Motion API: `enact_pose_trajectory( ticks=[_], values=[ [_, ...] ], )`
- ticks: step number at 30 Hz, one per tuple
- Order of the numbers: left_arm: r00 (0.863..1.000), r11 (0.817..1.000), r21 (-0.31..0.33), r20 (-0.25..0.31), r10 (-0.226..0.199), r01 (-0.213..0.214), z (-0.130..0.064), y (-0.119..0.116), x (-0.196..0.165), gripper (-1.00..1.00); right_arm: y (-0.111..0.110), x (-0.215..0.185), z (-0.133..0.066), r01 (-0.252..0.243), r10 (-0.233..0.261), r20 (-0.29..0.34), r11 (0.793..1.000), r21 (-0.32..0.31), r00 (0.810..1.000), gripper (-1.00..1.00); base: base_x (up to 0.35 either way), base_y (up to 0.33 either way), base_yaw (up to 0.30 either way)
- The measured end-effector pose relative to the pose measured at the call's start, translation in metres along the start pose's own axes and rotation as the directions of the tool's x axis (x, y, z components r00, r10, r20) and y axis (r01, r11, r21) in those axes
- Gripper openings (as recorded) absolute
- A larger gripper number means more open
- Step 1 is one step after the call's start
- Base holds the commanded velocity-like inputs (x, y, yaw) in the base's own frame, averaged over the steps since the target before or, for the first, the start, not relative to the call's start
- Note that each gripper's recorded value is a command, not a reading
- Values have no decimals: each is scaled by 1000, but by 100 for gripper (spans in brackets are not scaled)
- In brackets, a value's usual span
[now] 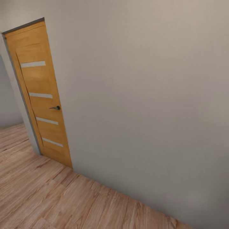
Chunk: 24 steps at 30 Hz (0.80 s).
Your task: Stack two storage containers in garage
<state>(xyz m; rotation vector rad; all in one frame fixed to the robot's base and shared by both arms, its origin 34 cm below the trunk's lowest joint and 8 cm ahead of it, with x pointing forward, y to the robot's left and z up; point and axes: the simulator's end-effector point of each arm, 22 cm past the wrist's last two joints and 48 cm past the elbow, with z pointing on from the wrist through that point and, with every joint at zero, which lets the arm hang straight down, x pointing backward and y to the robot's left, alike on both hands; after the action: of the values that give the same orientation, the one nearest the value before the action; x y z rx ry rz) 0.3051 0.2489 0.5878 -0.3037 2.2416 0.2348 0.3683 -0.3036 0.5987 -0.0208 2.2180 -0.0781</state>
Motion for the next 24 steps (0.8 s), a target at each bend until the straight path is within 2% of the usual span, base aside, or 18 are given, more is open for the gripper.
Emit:
enact_pose_trajectory(
  ticks=[24],
  values=[
    [1000,1000,-1,1,1,-1,0,1,0,100,0,0,0,1,-1,0,1000,0,1000,100,264,0,297]
  ],
)
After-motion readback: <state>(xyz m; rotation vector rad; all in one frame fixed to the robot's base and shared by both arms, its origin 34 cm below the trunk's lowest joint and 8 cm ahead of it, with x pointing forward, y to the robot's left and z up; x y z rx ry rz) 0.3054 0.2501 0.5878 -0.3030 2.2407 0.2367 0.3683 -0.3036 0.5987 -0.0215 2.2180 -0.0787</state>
